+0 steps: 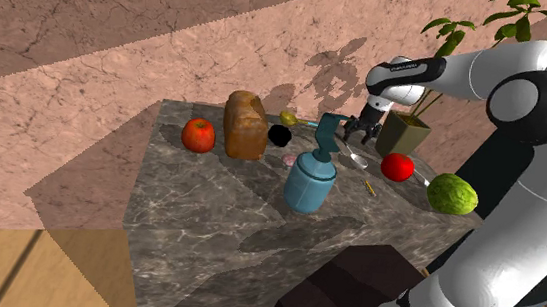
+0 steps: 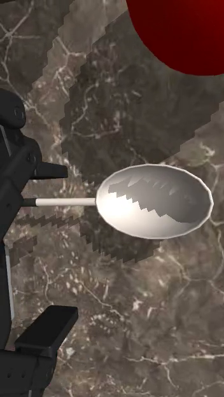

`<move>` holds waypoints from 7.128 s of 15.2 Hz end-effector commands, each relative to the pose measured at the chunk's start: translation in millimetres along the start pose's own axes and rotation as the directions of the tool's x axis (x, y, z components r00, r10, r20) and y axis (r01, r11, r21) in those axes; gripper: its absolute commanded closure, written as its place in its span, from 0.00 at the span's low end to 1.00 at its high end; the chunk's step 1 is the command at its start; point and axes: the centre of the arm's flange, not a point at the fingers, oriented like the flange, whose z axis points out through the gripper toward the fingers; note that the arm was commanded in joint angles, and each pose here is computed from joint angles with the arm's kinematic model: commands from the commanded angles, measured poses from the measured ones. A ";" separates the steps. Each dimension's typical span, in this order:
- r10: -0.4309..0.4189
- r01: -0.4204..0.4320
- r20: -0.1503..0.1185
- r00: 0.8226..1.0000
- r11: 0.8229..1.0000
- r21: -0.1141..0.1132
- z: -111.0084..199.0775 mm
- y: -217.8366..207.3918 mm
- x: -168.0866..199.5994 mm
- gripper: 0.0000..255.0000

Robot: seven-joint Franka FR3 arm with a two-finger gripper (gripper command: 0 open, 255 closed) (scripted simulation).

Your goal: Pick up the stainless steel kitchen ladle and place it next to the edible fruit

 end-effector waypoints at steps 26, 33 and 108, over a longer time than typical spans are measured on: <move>0.036 -0.036 -0.012 0.999 0.999 0.011 53.2 26.3 32.3 1.00; 0.036 -0.036 -0.012 0.999 0.999 0.011 27.0 23.6 31.4 1.00; 0.036 -0.036 -0.012 0.999 0.999 0.011 -54.6 -558.4 -182.3 1.00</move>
